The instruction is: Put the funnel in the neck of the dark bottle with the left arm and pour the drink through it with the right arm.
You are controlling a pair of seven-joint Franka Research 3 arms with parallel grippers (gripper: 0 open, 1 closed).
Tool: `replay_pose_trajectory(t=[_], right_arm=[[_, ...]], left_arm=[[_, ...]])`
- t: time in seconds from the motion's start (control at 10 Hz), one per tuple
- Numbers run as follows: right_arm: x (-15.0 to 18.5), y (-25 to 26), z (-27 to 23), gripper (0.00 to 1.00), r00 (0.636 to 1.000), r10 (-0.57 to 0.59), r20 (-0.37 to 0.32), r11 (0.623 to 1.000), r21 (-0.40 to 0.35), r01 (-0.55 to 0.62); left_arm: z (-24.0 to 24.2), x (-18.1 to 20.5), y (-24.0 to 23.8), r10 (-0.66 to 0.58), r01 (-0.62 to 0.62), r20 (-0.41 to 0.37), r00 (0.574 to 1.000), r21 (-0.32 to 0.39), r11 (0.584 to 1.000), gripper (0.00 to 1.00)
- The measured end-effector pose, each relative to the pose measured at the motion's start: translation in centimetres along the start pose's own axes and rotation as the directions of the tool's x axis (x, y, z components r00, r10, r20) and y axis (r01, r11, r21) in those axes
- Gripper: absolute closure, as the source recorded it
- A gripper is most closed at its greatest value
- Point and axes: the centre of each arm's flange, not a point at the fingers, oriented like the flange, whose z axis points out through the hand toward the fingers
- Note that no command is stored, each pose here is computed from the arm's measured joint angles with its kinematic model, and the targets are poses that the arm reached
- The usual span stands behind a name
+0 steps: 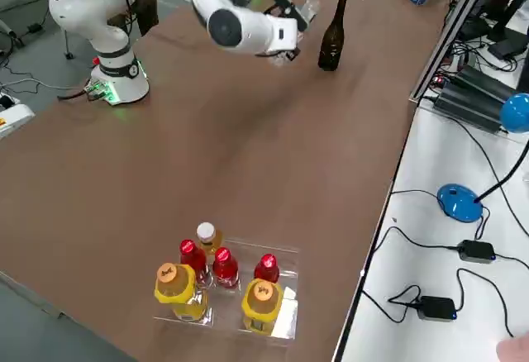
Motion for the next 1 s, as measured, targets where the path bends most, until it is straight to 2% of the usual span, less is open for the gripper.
replay_pose_trajectory(t=[0.2,0.3,0.5,0.7,0.8,1.0], right_arm=[[3.9,-3.3,1.9,0.60,0.992,0.107,0.067,0.993,-0.059,-0.103],[6.1,-5.8,3.2,0.60,0.980,0.161,0.113,0.984,-0.098,-0.150],[9.2,-10.3,4.6,0.60,0.947,0.267,0.178,0.956,-0.176,-0.236],[10.6,-12.9,5.3,0.60,0.904,0.377,0.203,0.912,-0.251,-0.324],[11.5,-14.2,5.9,0.60,0.880,0.429,0.205,0.886,-0.284,-0.366],[13.7,-17.5,7.5,0.60,0.826,0.525,0.205,0.828,-0.345,-0.441]], left_arm=[[0.6,-1.0,1.0,0.151,-0.151,0.064,0.986,-0.013,0.989,0.01],[0.8,-1.5,1.7,0.184,-0.179,0.084,0.979,-0.055,0.982,0.00],[0.6,-1.3,1.7,0.221,-0.206,0.055,0.974,-0.200,0.958,0.00],[0.8,-0.9,1.0,0.322,-0.311,0.011,0.947,-0.232,0.922,0.00],[1.3,-0.9,0.8,0.432,-0.423,-0.013,0.902,-0.240,0.874,0.00],[2.9,-1.4,1.8,0.625,-0.617,-0.061,0.778,-0.261,0.743,0.00]])
